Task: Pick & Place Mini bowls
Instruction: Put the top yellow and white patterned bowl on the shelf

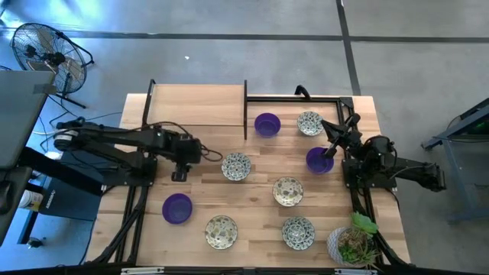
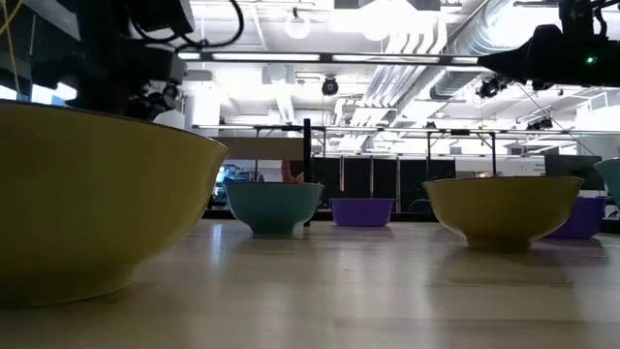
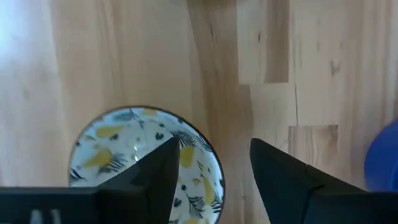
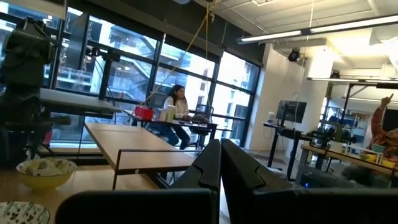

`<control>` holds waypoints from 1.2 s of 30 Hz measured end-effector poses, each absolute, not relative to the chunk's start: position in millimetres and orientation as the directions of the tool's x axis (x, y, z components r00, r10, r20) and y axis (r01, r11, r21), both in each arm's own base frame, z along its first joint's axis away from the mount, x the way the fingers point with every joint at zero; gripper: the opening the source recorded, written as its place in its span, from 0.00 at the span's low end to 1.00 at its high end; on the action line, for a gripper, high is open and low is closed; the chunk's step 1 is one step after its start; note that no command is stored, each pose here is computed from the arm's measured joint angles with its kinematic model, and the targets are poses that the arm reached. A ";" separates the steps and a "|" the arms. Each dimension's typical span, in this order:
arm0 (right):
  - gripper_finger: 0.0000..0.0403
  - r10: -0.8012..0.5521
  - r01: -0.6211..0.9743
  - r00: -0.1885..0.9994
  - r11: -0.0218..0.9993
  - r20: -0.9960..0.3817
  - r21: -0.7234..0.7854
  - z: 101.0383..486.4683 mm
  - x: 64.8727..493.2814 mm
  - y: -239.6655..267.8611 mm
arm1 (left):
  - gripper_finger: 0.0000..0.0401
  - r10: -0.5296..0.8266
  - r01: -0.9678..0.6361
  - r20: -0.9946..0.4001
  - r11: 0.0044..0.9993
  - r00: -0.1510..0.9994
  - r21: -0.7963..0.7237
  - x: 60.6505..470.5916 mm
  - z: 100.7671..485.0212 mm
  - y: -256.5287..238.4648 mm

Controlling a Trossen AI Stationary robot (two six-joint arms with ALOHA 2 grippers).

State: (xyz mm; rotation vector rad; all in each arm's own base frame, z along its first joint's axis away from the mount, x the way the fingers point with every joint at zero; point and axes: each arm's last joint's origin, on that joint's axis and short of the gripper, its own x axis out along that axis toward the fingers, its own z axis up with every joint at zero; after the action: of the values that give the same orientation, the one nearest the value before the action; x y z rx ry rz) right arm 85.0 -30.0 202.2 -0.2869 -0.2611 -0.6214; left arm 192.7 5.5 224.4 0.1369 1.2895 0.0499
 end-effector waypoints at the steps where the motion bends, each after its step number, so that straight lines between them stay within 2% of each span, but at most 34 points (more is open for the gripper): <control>1: 0.00 -0.532 0.603 0.783 0.776 0.324 -0.184 202.3 85.0 -30.0 | 0.49 0.117 0.022 -0.959 0.992 0.260 0.127 193.9 221.8 4.0; 7: 0.00 -0.517 0.589 0.792 0.786 0.326 -0.186 202.5 85.2 -29.6 | 0.49 0.128 -0.100 -0.981 0.988 0.145 0.114 198.4 207.6 3.3; 10: 0.00 -0.516 0.585 0.794 0.792 0.322 -0.174 202.2 85.3 -29.6 | 0.49 0.178 -0.137 -0.977 0.977 0.118 0.161 202.1 202.2 5.0; 13: 0.00 -0.513 0.577 0.797 0.802 0.320 -0.154 202.0 85.5 -29.5 | 0.49 0.222 -0.169 -0.969 0.965 0.109 0.202 204.4 199.5 6.2; 21: 0.00 -0.487 0.543 0.817 0.830 0.308 -0.129 200.6 86.5 -28.8 | 0.49 0.226 -0.208 -0.969 0.957 0.104 0.201 210.5 193.3 6.4; 25: 0.00 -0.467 0.521 0.829 0.845 0.309 -0.121 200.6 86.8 -28.2 | 0.42 0.226 -0.211 -0.971 0.956 0.077 0.206 213.3 187.5 6.4; 36: 0.00 -0.434 0.483 0.847 0.870 0.307 -0.102 200.2 87.5 -27.3 | 0.16 0.257 -0.199 -0.966 0.949 0.035 0.246 217.1 178.9 7.3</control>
State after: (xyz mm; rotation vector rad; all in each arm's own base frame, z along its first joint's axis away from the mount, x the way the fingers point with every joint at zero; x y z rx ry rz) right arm 87.5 -27.3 200.2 -0.1783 -0.2810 -0.4861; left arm 217.1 7.3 178.9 0.0477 1.4954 0.3507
